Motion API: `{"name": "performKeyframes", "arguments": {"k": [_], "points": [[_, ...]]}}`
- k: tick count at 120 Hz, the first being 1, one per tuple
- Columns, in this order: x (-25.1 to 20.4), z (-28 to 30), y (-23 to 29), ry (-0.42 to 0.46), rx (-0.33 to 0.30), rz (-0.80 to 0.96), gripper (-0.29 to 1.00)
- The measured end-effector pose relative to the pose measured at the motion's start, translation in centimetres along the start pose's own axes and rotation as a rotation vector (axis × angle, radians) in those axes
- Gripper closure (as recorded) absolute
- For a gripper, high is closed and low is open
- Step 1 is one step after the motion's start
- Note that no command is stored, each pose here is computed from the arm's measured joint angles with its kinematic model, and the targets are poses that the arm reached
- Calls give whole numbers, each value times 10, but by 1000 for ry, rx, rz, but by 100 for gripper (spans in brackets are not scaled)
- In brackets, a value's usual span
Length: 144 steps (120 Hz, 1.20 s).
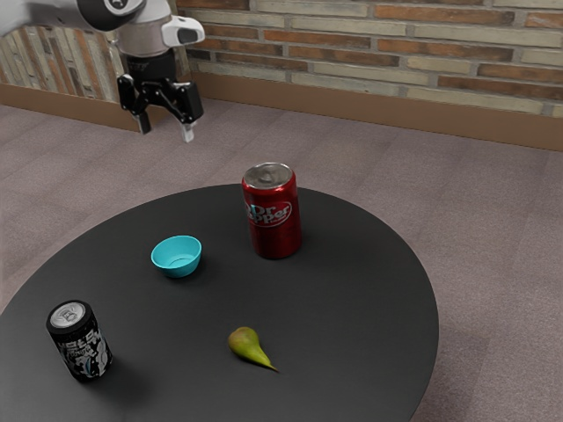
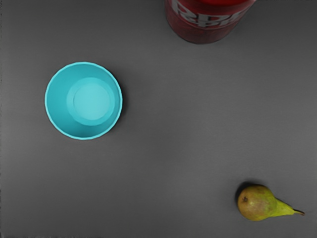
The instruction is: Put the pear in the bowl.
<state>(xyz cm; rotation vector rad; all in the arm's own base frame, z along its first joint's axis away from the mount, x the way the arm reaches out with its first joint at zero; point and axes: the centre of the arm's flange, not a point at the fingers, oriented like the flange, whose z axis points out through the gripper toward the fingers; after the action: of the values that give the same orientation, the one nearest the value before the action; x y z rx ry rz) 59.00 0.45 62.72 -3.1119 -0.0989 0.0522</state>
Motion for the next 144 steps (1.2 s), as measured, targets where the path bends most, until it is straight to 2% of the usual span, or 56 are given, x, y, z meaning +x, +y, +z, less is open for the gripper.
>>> {"name": "performKeyframes", "arguments": {"k": [32,56,71,87,105,120,144], "points": [[-23,-30,13,35,-10,-3,0],[-39,-29,36,12,-16,-104,0],[-69,58,47,-88,12,-161,0],[-78,133,67,-126,14,-212,0],[-82,197,89,-123,-15,-276,0],[-79,226,114,-97,-44,-321,0],[-98,271,144,-96,-64,-455,0]]}}
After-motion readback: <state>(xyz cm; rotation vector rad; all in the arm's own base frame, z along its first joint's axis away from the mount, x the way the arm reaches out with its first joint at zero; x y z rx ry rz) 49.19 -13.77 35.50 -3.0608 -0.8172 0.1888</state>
